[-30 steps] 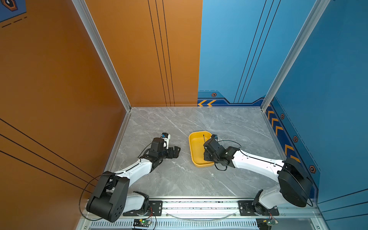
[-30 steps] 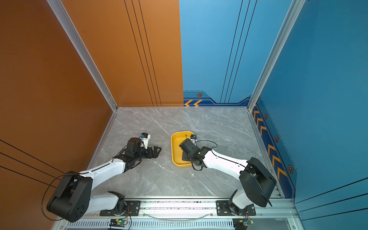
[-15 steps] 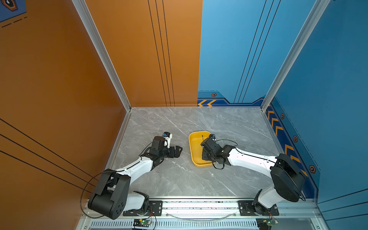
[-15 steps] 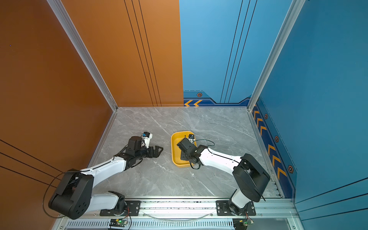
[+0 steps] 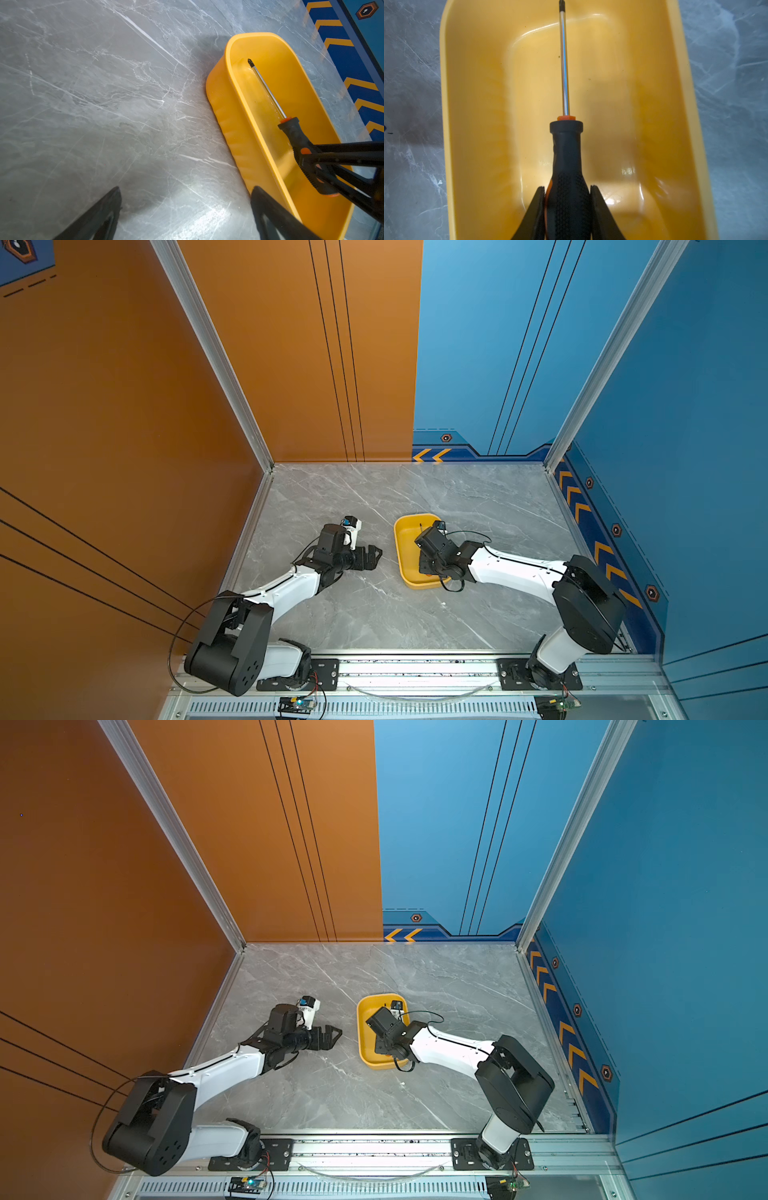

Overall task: Put the screwdriver in the bin
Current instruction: 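Lower the held screwdriver into the yellow tray with the right gripper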

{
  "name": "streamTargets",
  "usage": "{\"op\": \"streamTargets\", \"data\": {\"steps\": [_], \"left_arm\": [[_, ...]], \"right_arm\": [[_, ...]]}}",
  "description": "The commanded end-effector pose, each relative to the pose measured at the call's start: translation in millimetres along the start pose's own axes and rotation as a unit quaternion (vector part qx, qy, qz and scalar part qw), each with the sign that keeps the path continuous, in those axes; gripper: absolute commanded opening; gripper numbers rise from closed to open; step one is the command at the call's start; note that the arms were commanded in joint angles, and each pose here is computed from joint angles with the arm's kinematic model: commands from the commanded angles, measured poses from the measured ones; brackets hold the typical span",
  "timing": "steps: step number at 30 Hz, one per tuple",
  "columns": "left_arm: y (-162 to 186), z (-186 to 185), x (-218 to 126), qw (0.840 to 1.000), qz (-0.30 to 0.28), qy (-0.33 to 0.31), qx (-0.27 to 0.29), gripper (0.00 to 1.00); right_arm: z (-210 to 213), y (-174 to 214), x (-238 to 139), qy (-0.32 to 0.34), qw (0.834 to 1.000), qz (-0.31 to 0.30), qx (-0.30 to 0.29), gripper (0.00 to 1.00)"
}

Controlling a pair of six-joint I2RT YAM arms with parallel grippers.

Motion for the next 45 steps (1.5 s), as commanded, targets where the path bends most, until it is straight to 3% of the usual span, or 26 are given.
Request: {"op": "streamTargets", "data": {"steps": [1,9,31,45], "left_arm": [[-1,-6,2,1.000,0.012,0.009,0.009,0.98],[-1,-7,3,1.000,0.017,0.006,0.012,0.98],[1,-9,8,0.999,0.026,0.001,0.021,0.98],[1,-11,8,0.999,0.029,0.002,0.024,0.98]], "right_arm": [[-1,-4,2,0.017,1.000,0.000,-0.011,0.09],[0,-2,7,0.023,1.000,0.005,-0.017,0.14],[0,4,24,0.043,0.998,0.026,-0.042,0.17],[0,3,27,0.058,0.996,0.033,-0.058,0.34]]}}
Point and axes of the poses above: each gripper's point midway between its finger pads, its own x axis out along the fingers, its own z axis along the line the jaws close on, y = z × x, the point moved 6 cm from there along -x, back along the fingers, and after that the axes turned 7 degrees about -x, right-handed, at the moved point
